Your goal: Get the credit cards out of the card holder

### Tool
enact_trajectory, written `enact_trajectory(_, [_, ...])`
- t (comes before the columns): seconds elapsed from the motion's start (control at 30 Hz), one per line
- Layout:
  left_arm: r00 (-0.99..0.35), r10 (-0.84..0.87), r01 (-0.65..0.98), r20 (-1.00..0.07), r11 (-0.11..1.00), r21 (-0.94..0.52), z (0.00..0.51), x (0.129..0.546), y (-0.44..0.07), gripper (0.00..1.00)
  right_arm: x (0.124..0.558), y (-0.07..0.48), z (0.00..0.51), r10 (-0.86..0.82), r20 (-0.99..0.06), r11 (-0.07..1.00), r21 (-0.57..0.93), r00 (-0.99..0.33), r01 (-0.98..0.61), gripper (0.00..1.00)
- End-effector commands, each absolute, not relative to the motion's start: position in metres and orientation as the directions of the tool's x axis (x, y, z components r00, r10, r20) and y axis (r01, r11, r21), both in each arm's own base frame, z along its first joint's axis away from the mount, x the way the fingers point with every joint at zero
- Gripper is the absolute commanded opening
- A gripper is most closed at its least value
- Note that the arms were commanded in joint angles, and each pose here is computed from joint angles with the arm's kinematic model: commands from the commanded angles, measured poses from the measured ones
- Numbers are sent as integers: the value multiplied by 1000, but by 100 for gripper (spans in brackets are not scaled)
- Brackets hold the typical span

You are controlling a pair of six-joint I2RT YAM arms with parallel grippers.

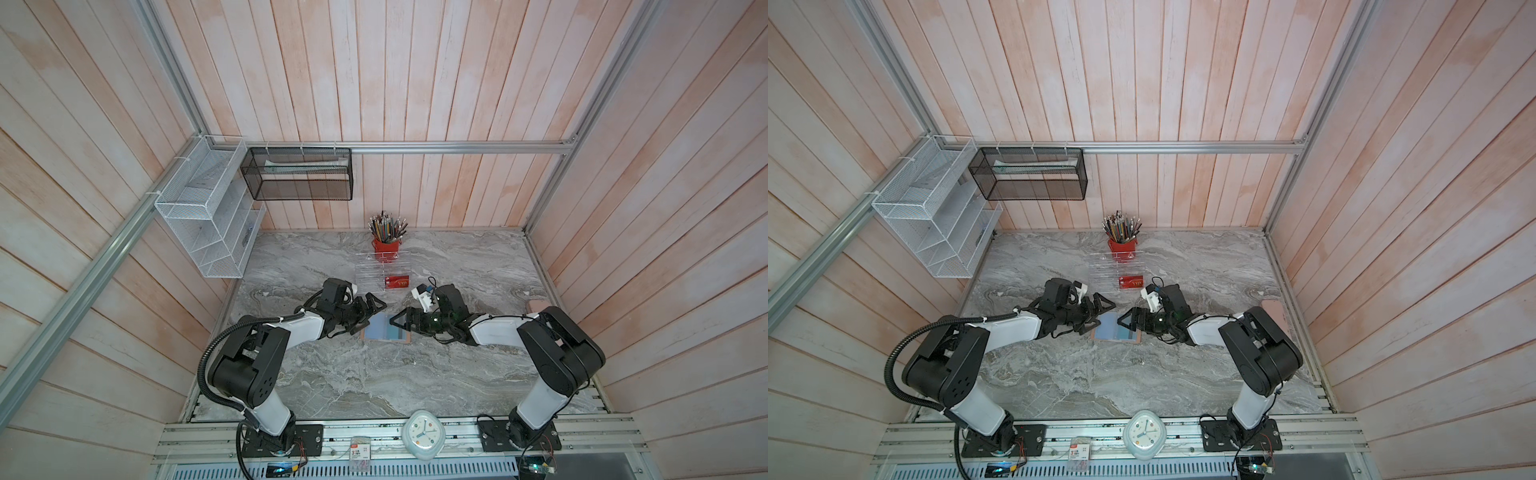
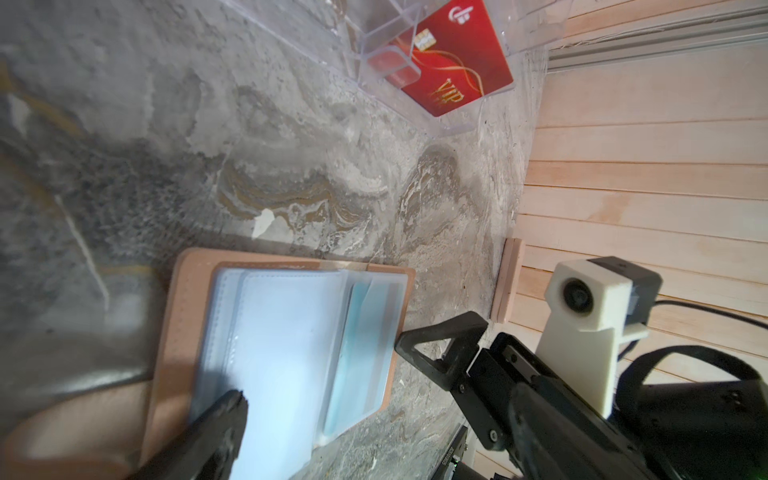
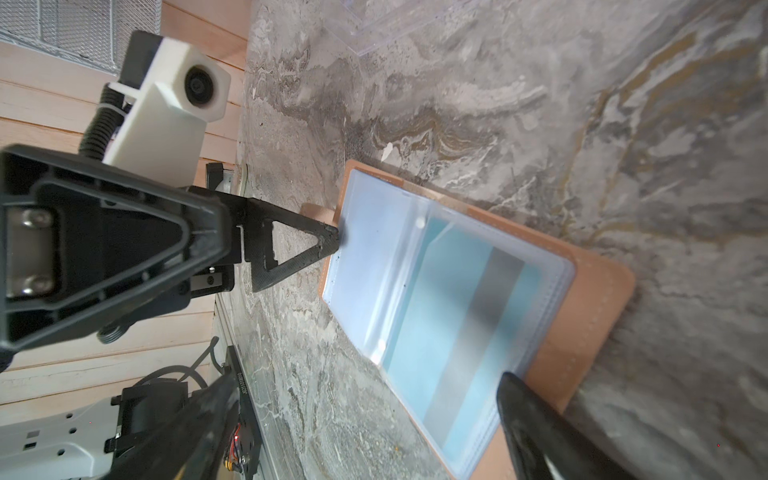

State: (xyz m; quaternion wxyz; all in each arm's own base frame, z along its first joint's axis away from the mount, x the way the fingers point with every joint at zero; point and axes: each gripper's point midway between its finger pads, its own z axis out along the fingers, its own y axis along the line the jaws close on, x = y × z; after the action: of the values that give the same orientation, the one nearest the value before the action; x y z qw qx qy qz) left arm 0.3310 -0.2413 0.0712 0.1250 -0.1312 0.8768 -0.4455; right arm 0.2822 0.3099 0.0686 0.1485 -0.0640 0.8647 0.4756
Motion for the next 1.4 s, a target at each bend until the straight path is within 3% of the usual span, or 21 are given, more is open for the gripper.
enact_trajectory(0.0, [-938, -334, -129, -91, 581, -804, 58, 324, -238, 100, 280, 310, 67, 17, -326, 541, 798, -945, -266, 98])
enact_trajectory(0.57, [-934, -353, -174, -60, 595, -785, 40, 311, -227, 100, 270, 307, 55, 15, -289, 537, 810, -957, -236, 98])
enact_trajectory(1.37, [-933, -356, -181, -45, 575, -798, 42, 311, -228, 100, 275, 336, 91, -15, -357, 476, 819, -934, -321, 98])
